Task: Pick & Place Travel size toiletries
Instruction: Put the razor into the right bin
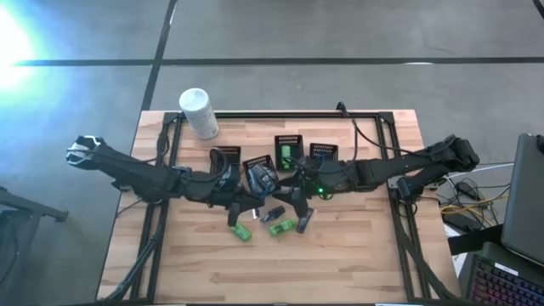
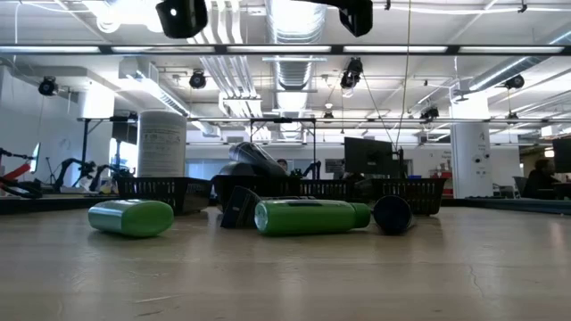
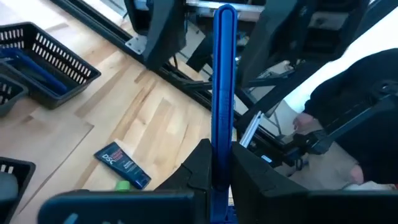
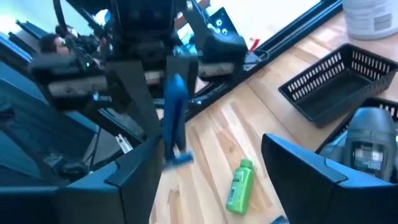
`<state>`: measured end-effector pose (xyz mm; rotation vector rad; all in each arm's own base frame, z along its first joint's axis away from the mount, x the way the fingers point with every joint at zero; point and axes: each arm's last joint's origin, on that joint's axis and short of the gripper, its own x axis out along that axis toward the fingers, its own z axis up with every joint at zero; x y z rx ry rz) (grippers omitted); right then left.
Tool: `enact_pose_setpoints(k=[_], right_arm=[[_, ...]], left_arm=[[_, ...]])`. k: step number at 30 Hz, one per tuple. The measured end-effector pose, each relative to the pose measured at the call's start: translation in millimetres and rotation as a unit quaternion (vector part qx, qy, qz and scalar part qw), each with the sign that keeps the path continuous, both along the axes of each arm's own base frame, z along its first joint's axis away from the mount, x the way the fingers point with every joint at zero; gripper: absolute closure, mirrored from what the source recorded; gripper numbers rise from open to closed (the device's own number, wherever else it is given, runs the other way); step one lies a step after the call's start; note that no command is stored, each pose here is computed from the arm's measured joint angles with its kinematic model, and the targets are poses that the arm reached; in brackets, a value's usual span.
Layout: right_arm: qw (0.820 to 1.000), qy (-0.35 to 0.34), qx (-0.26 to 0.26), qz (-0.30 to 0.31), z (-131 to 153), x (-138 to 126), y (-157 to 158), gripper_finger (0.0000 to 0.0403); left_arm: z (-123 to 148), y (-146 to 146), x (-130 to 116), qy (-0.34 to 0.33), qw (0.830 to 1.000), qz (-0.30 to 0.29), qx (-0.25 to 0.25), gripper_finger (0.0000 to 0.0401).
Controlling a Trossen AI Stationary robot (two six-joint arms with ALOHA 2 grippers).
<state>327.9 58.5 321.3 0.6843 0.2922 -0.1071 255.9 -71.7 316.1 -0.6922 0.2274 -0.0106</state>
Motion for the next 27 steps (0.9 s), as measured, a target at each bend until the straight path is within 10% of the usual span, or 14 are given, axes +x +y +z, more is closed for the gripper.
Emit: enact_pose_setpoints(k=[14, 27], right_arm=[[1.0, -0.003, 0.003, -0.001, 0, 0, 0, 0.0119], [1.0, -0.005, 0.005, -0.001, 1, 1, -1, 0.0223]], left_arm=[[-6, 12, 27, -0.036, 0.999, -0.028, -0.009, 0.0366], [-7, 15, 29, -0.046, 0.999, -0.021, -0.012, 0.0366]])
